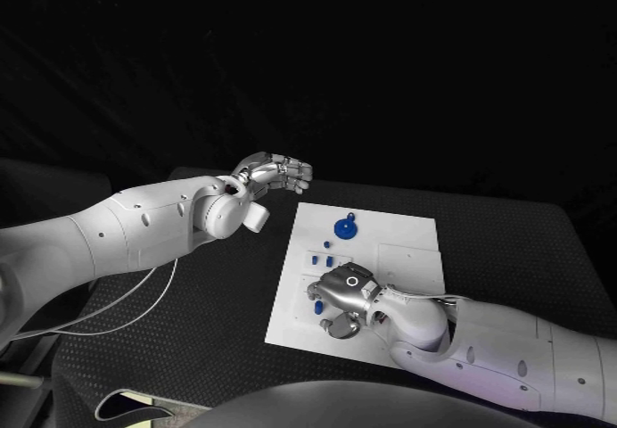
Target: Assemble the parts on the task board
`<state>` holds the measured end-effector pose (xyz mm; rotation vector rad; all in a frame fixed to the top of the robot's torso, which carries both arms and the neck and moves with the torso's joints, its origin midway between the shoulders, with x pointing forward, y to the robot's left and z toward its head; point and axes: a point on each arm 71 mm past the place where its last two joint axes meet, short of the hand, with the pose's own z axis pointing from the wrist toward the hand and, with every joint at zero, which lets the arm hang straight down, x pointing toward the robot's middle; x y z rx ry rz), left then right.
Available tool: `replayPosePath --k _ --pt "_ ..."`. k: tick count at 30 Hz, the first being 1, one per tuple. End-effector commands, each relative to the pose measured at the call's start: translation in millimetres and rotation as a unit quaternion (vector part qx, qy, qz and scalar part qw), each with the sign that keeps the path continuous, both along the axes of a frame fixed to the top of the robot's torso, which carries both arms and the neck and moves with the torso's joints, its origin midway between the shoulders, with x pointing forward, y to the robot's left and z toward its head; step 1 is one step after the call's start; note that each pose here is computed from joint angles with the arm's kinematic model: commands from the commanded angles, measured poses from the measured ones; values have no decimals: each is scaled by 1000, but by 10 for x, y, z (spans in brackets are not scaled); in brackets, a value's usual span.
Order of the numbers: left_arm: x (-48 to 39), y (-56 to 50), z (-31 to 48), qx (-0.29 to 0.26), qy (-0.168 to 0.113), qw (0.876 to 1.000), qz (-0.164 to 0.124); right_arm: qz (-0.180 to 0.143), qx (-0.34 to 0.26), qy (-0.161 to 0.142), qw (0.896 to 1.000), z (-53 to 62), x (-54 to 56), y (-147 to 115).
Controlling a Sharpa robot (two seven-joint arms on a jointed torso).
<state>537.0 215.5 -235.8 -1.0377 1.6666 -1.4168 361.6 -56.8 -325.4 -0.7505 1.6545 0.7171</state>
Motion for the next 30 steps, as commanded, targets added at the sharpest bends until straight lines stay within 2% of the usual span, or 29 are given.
replayPosePath --k 1,8,11,13,15,17,20,23,27,28,30 --pt "-4 -9 7 -6 1 1000 -6 -8 44 -15 999 109 -1 -17" --pt "-5 -3 6 -6 1 1000 -6 -24 80 -35 996 343 89 -99" --pt "-3 0 6 -5 1 1000 -5 -38 98 -28 994 465 173 -164" --pt "-2 3 5 -5 1 1000 -5 -58 116 -11 991 566 264 -246" --pt "-1 9 5 -5 1 1000 -4 -83 132 16 988 657 369 -334" --pt "0 16 5 -4 1 1000 -3 -124 147 60 979 747 512 -485" --pt "1 37 4 -3 1 1000 -1 -183 160 141 960 840 707 -738" --pt "4 52 4 -3 1 1000 1 -217 152 190 945 916 830 -976" --pt "5 69 3 -2 1 1000 3 -255 142 235 927 948 914 -1231" --pt "5 72 3 -2 1 1000 3 -271 139 259 917 934 909 -1323" --pt "4 85 2 -1 2 1000 3 -288 130 292 903 905 892 -1418"
